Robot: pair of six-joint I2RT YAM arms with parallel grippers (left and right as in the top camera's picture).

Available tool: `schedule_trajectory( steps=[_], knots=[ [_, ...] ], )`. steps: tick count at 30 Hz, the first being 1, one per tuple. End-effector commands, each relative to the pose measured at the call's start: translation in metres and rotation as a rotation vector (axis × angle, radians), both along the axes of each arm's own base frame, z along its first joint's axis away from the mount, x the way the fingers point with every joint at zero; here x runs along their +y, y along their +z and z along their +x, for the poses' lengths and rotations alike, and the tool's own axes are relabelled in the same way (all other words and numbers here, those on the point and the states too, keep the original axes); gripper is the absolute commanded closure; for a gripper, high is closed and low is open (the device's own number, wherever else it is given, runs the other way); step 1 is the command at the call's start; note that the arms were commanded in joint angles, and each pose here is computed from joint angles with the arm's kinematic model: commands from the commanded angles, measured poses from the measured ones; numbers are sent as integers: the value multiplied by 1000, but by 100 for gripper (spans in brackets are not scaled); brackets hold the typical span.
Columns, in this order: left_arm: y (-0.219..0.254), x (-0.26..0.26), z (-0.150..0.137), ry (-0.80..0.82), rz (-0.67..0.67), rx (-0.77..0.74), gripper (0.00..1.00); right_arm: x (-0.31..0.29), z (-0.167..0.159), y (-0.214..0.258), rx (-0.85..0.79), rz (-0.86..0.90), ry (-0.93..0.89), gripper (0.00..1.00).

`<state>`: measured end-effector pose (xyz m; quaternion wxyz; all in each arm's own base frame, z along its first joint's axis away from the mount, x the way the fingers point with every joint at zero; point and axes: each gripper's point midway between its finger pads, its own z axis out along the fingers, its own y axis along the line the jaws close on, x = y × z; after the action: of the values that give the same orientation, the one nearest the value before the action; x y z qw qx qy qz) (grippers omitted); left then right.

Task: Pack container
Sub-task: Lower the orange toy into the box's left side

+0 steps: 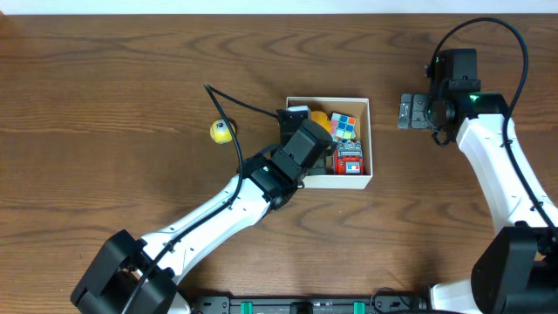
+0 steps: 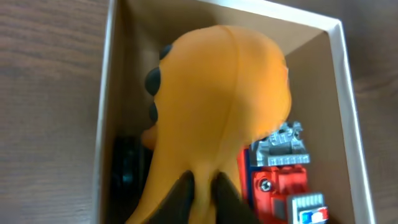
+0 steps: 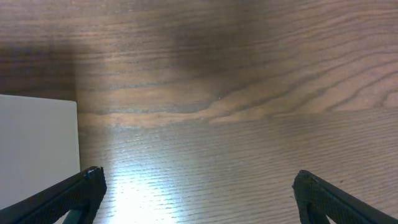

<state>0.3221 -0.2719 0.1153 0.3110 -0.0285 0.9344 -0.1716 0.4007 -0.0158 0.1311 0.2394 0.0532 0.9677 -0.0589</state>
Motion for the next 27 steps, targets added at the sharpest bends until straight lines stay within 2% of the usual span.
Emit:
schedule_trajectory(
  steps=[1, 7, 14, 15, 17, 18, 19, 25, 26, 27],
  knots=[
    [8, 1, 5, 25, 1, -20, 38, -2, 4, 11, -29, -10, -1, 1],
    [20, 0, 7, 25, -28, -48, 37, -2, 4, 11, -29, -10, -1, 1],
    [68, 0, 8, 28, -123, -143, 37, -2, 4, 11, -29, -10, -1, 1],
    [72, 0, 7, 28, -132, -150, 41, -2, 4, 11, -29, -10, -1, 1],
    [78, -2, 4, 11, -153, -150, 62, -2, 4, 11, -29, -10, -1, 1],
    [78, -7, 1, -8, -164, -139, 69, -2, 4, 11, -29, -10, -1, 1],
    [76, -11, -2, -26, -172, -129, 70, -2, 4, 11, -29, -10, -1, 1],
    [55, -28, -10, -100, -130, -97, 68, -2, 4, 11, -29, -10, -1, 1],
    [49, -29, -9, -114, -111, -97, 58, -2, 4, 11, -29, -10, -1, 1],
    [43, -30, -7, -123, -93, -95, 56, -2, 4, 11, -29, -10, -1, 1]
  ],
)
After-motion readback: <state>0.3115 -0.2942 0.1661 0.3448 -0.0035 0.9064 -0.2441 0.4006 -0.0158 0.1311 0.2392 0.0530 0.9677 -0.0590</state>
